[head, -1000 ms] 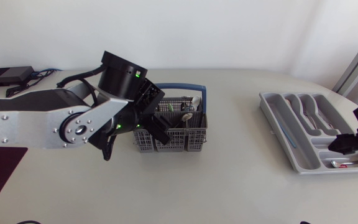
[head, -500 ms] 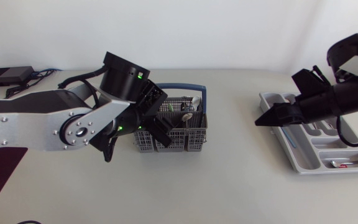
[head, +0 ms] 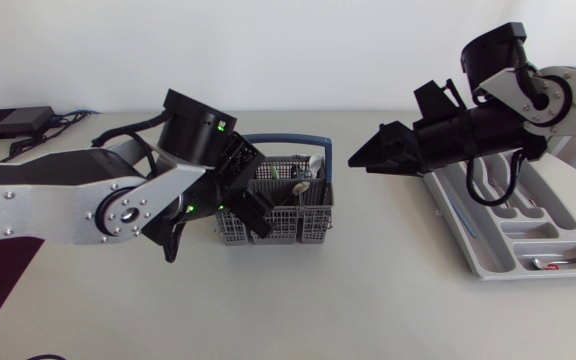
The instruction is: Sort the cutlery from the basket into the organizer compartments.
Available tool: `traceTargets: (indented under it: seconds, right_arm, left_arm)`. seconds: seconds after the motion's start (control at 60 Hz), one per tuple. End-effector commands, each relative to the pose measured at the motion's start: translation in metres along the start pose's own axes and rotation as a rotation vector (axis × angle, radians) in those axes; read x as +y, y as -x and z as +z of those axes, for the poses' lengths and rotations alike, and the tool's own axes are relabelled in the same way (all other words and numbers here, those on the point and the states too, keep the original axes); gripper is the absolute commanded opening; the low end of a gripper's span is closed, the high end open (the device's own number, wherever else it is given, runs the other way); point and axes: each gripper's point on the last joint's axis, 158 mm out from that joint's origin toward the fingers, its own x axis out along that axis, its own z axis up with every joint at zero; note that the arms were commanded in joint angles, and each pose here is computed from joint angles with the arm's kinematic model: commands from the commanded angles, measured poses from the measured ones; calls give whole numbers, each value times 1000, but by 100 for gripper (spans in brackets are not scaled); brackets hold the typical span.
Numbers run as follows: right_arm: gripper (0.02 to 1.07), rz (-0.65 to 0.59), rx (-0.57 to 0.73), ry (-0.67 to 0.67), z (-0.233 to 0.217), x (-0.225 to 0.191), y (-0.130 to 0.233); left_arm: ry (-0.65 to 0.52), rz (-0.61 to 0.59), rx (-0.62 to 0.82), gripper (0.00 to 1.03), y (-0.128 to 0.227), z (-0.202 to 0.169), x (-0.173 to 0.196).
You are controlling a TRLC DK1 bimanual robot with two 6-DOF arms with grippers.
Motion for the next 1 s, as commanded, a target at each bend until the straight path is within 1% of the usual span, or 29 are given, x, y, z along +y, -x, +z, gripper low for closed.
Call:
traceTargets:
  seconds: [0.0, 0.15, 0.283, 0.35, 0.483, 0.583, 0.65, 0.817, 0.9, 0.983]
  right_arm:
    - [70, 7, 26, -50, -1, 7, -19]
    - [70, -13, 69, -81, -9, 14, -45]
    - [70, -63, 86, -108, -11, 9, -65]
    - [70, -94, 103, -96, -17, 10, -76]
    - [70, -174, 91, -98, -18, 9, -92]
    - [70, -207, 86, -100, -18, 10, -100]
    - [62, -219, 71, -116, -16, 9, -105]
    - [62, -258, 59, -148, -15, 1, -120]
    - [62, -303, 46, -150, -15, -4, -126]
    - [62, -310, 44, -156, -15, -6, -131]
  left_arm:
    - [-18, 1, 5, 68, 0, -7, 1]
    - [-18, 5, 7, 68, -2, -8, 4]
    - [-19, 9, 10, 68, -5, -10, 6]
    - [-21, 12, 15, 68, -7, -12, 8]
    - [-20, 12, 19, 68, -11, -15, 12]
    - [-14, 6, 18, 68, -14, -16, 13]
    - [-13, 6, 20, 68, -16, -18, 13]
    - [-11, 5, 20, 68, -19, -20, 14]
    - [-10, 3, 20, 68, -19, -21, 15]
    - [-9, 3, 20, 68, -20, -23, 16]
